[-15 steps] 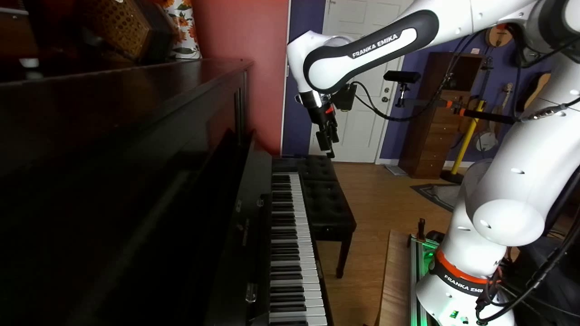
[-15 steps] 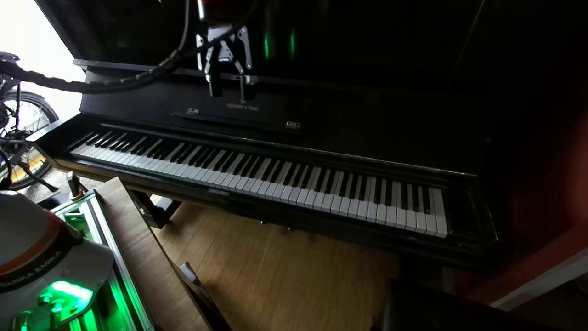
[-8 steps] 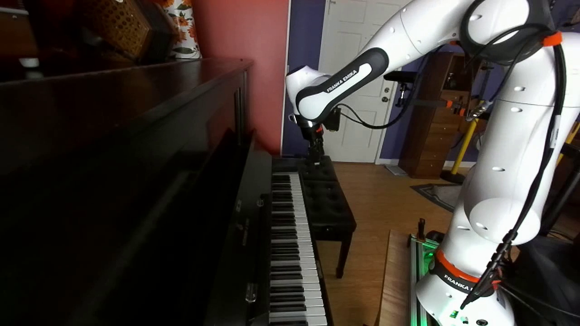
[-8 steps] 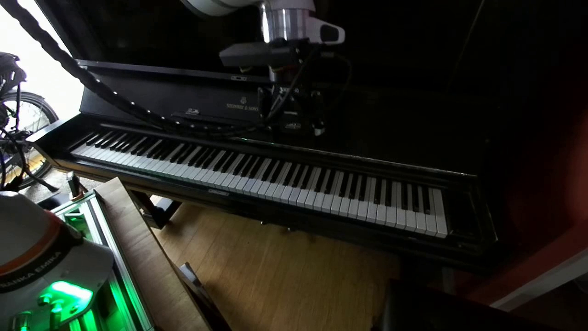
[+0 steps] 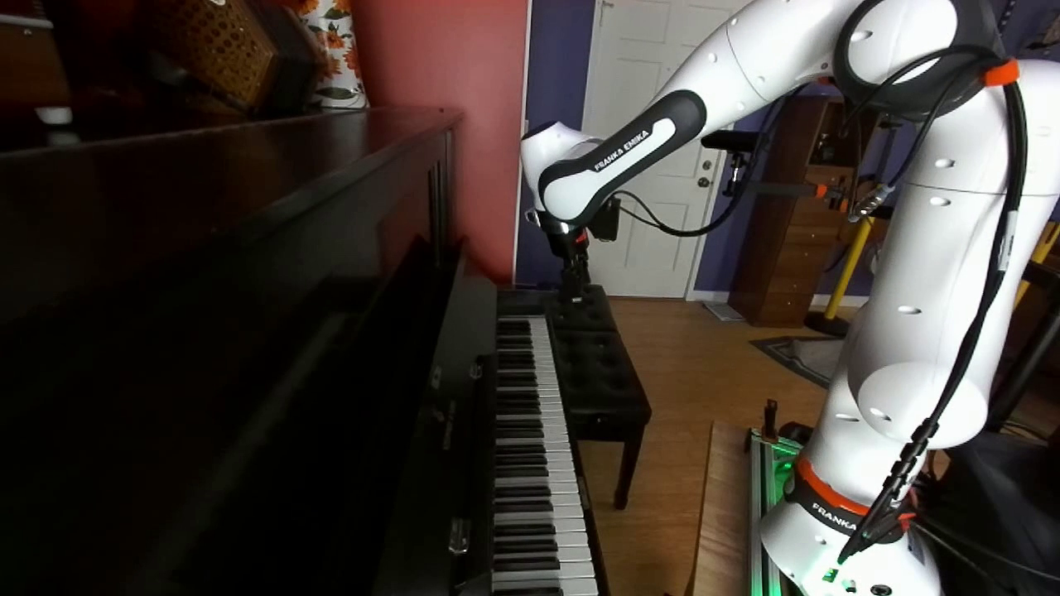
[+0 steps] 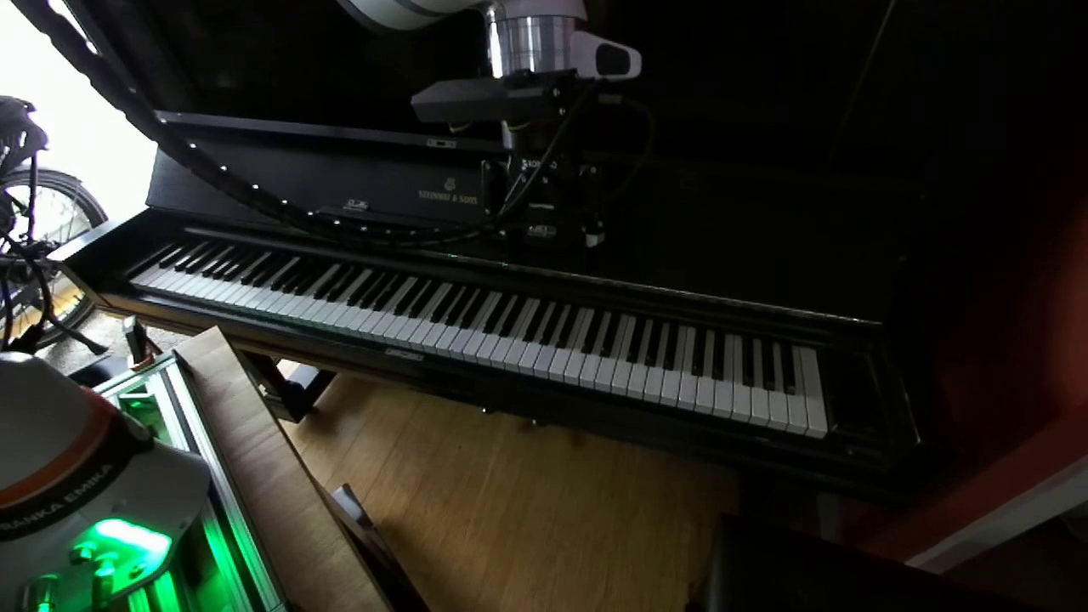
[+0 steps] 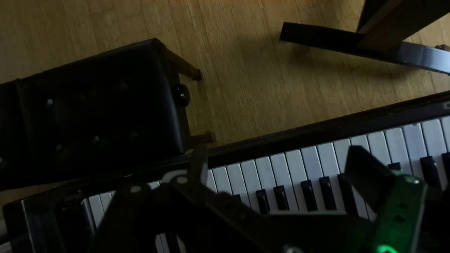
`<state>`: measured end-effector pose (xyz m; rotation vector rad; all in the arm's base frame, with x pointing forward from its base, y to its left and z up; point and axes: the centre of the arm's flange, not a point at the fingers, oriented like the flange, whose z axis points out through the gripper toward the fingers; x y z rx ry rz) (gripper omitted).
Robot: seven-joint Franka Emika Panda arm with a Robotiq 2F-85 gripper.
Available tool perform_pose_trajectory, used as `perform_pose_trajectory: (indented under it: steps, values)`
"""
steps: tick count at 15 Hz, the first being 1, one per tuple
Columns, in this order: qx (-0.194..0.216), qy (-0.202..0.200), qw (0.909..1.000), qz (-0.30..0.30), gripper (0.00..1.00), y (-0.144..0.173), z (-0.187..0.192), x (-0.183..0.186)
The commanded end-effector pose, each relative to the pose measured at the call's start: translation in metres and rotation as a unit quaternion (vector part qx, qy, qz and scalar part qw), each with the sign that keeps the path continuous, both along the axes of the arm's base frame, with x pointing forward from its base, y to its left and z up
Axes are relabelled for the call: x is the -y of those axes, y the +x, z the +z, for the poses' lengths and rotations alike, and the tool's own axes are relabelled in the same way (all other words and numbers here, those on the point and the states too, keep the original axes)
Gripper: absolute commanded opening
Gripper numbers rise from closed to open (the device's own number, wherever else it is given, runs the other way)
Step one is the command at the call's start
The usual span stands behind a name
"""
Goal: Push the black key on the piano
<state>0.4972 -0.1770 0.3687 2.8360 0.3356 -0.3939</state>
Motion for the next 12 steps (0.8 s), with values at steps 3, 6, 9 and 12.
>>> perform_pose_trajectory:
  steps: [3,6,9,12]
  values:
    - [-0.005,0.032,0.9994,-0.016,1.00,0.035,-0.048,0.023]
    - [0.016,0.056,0.9981,-0.020,1.00,0.052,-0.079,0.035]
    - [0.044,0.067,0.9966,-0.019,1.00,0.069,-0.106,0.052]
    - [0.040,0.054,0.9974,-0.024,1.00,0.058,-0.103,0.045]
